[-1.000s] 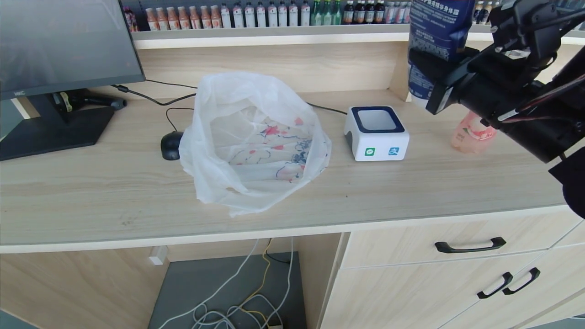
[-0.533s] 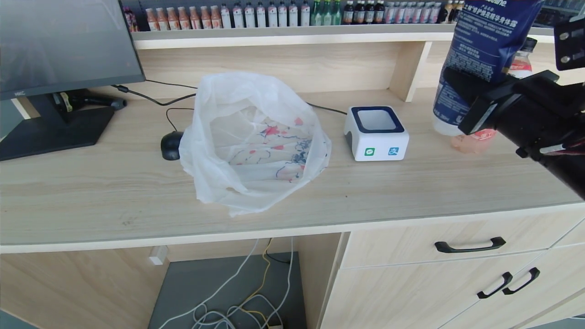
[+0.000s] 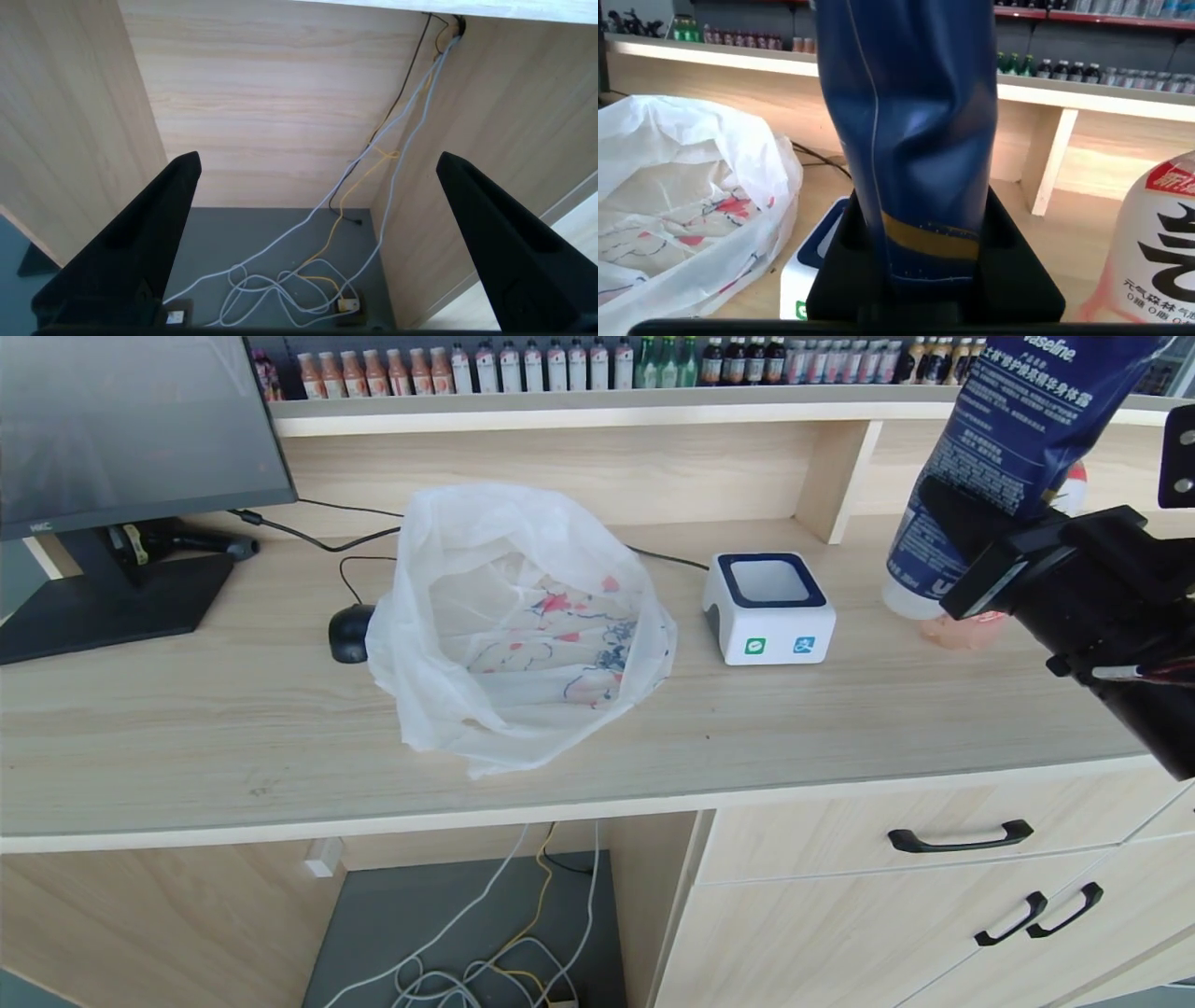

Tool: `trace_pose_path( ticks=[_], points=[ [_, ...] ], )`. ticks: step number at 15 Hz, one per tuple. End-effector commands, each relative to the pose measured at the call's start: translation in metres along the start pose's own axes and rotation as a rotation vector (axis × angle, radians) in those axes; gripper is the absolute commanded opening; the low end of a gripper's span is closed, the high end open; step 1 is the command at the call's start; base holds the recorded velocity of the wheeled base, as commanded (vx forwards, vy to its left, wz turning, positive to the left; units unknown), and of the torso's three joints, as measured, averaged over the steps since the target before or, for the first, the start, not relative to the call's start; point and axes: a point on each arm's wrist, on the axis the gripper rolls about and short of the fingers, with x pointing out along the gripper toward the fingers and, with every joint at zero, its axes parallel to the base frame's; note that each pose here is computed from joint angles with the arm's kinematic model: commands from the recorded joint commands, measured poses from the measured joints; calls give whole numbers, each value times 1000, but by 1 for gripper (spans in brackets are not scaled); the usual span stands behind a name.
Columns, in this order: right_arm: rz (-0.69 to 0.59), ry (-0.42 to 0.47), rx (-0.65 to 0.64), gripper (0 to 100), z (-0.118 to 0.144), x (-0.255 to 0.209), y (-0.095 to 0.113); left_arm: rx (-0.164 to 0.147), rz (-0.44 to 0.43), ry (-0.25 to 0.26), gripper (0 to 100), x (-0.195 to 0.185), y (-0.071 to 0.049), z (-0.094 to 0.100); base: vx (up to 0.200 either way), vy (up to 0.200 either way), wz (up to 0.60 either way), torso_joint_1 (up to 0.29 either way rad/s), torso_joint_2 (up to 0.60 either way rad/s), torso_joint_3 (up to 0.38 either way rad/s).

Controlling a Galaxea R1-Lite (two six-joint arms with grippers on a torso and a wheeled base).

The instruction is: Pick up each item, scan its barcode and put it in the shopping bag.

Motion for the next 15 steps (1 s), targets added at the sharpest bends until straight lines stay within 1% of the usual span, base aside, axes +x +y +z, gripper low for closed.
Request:
trace_pose_path(
  ticks=[1, 2, 5, 9, 15],
  points=[
    [11, 1, 5, 0, -1, 0, 3, -1, 0, 0, 100, 0, 0, 0, 0, 0, 0, 0, 0, 0],
    [35, -14, 18, 0, 3, 1, 10, -1, 0, 0, 100, 0, 0, 0, 0, 0, 0, 0, 0, 0],
    [12, -30, 29, 0, 7, 3, 9, -1, 1, 0, 100, 0, 0, 0, 0, 0, 0, 0, 0, 0],
    [-1, -54, 31, 0, 5, -1, 10, -1, 1, 0, 100, 0, 0, 0, 0, 0, 0, 0, 0, 0],
    [-33, -66, 34, 0, 7, 4, 9, -2, 1, 0, 100, 0, 0, 0, 0, 200, 0, 3, 1, 2]
  ],
)
